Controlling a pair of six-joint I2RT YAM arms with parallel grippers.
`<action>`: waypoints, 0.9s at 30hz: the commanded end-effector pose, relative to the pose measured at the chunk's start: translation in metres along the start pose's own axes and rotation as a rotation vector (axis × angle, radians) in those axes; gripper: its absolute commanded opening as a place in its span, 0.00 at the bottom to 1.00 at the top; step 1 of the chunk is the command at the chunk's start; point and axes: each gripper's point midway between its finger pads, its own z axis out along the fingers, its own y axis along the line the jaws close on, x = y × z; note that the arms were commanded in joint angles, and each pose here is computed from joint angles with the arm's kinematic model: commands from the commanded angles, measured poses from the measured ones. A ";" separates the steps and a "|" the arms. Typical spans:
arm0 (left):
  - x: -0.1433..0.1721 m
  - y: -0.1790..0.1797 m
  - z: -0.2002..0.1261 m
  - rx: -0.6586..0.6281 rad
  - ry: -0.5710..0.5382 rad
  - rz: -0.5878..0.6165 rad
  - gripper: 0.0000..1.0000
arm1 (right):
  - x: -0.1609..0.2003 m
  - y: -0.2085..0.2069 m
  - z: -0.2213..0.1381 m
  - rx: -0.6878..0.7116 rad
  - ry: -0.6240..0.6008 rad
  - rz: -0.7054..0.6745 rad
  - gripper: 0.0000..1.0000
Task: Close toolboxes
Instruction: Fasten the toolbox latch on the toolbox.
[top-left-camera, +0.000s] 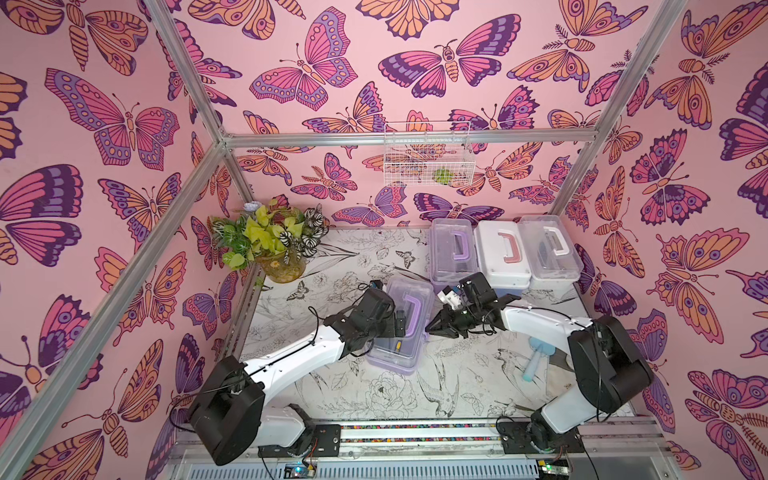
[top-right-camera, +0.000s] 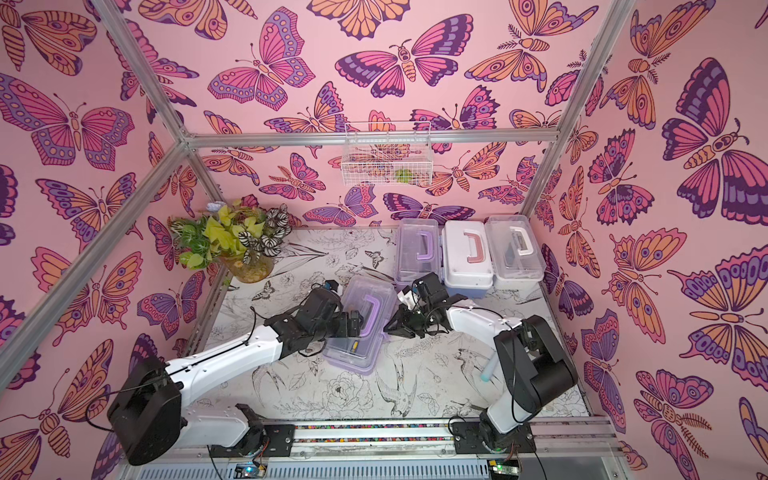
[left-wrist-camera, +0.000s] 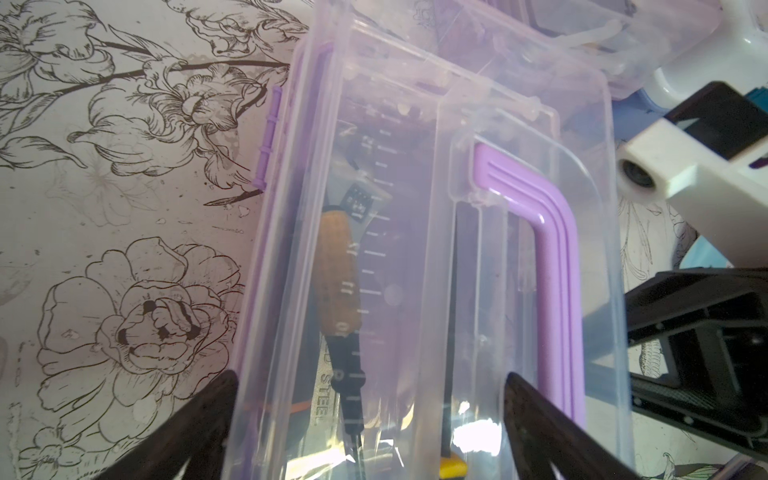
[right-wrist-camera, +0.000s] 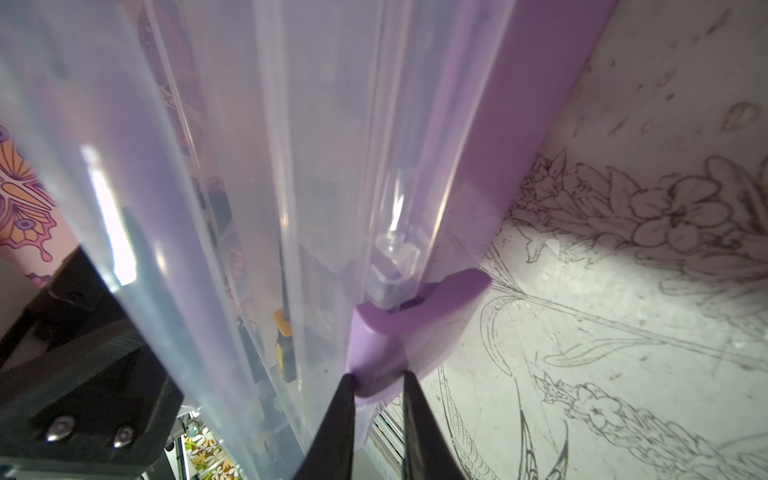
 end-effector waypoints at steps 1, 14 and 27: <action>0.060 0.020 0.012 -0.042 0.216 0.016 0.95 | -0.004 -0.002 0.020 -0.020 -0.046 -0.011 0.20; 0.060 0.013 0.009 -0.005 0.201 0.005 0.93 | -0.012 0.033 0.031 -0.158 -0.073 -0.058 0.21; 0.062 0.011 0.008 0.016 0.195 -0.013 0.92 | -0.023 0.061 0.048 -0.259 -0.044 -0.097 0.21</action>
